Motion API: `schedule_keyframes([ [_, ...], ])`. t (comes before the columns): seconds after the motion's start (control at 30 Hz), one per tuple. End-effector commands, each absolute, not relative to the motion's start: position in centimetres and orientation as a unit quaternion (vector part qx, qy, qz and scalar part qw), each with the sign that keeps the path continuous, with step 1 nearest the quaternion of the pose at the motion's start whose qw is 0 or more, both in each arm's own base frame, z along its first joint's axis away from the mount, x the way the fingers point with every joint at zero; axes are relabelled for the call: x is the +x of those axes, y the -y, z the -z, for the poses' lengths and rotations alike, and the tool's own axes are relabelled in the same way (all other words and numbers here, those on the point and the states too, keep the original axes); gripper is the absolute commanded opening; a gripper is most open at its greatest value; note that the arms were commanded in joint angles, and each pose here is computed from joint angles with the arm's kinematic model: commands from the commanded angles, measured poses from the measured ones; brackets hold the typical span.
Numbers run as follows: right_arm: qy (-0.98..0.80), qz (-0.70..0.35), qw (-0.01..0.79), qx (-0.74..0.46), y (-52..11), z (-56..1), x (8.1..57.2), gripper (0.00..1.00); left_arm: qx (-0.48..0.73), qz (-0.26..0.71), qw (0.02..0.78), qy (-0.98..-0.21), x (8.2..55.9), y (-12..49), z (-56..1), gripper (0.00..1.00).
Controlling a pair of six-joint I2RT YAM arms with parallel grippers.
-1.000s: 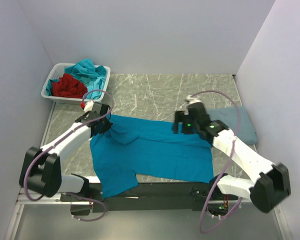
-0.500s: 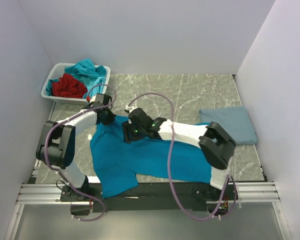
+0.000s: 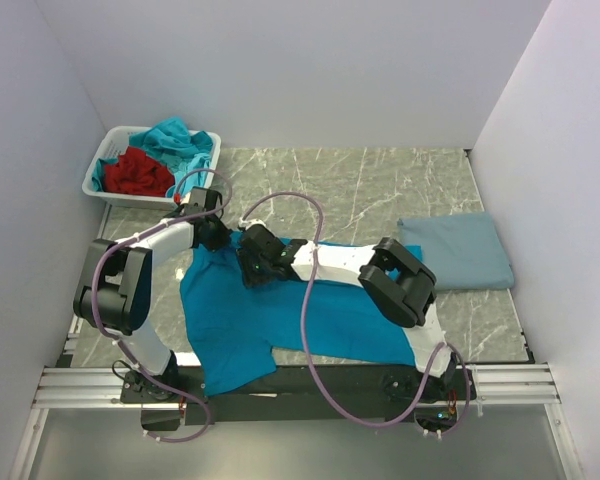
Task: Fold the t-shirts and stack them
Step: Fold the tshirt
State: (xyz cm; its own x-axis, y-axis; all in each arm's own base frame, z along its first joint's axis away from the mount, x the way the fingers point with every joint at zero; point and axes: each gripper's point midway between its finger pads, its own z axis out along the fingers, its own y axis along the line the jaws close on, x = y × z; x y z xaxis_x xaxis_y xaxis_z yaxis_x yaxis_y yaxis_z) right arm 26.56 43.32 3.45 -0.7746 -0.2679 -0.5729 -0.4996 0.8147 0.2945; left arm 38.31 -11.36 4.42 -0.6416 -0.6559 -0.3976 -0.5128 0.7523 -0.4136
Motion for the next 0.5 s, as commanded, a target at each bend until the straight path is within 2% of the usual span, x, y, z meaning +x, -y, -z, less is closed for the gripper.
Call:
schedule_keyframes([
  [0.0, -0.915, -0.195, 0.296, -0.191, -43.8, -4.0, 28.2, 0.46, -0.32, 0.144, 0.276, -0.895, 38.6, 11.6, -4.6, 0.01],
  [0.1, -0.918, -0.188, 0.297, -0.181, -43.8, -3.3, 28.4, 0.4, -0.321, 0.144, 0.273, -0.895, 38.4, 11.5, -4.6, 0.01],
  [0.3, -0.924, -0.157, 0.306, -0.169, -43.8, -2.7, 28.8, 0.38, -0.322, 0.142, 0.273, -0.896, 37.9, 11.4, -4.6, 0.01],
  [0.33, -0.924, -0.156, 0.307, -0.168, -43.8, -2.7, 28.7, 0.33, -0.322, 0.141, 0.273, -0.896, 37.9, 11.3, -4.5, 0.01],
  [0.37, -0.924, -0.15, 0.309, -0.165, -43.6, -2.7, 28.8, 0.18, -0.321, 0.141, 0.272, -0.896, 37.8, 11.4, -4.5, 0.01],
  [0.47, -0.922, -0.149, 0.317, -0.167, -43.7, -3.7, 28.6, 0.08, -0.321, 0.141, 0.274, -0.896, 37.6, 11.3, -4.7, 0.01],
])
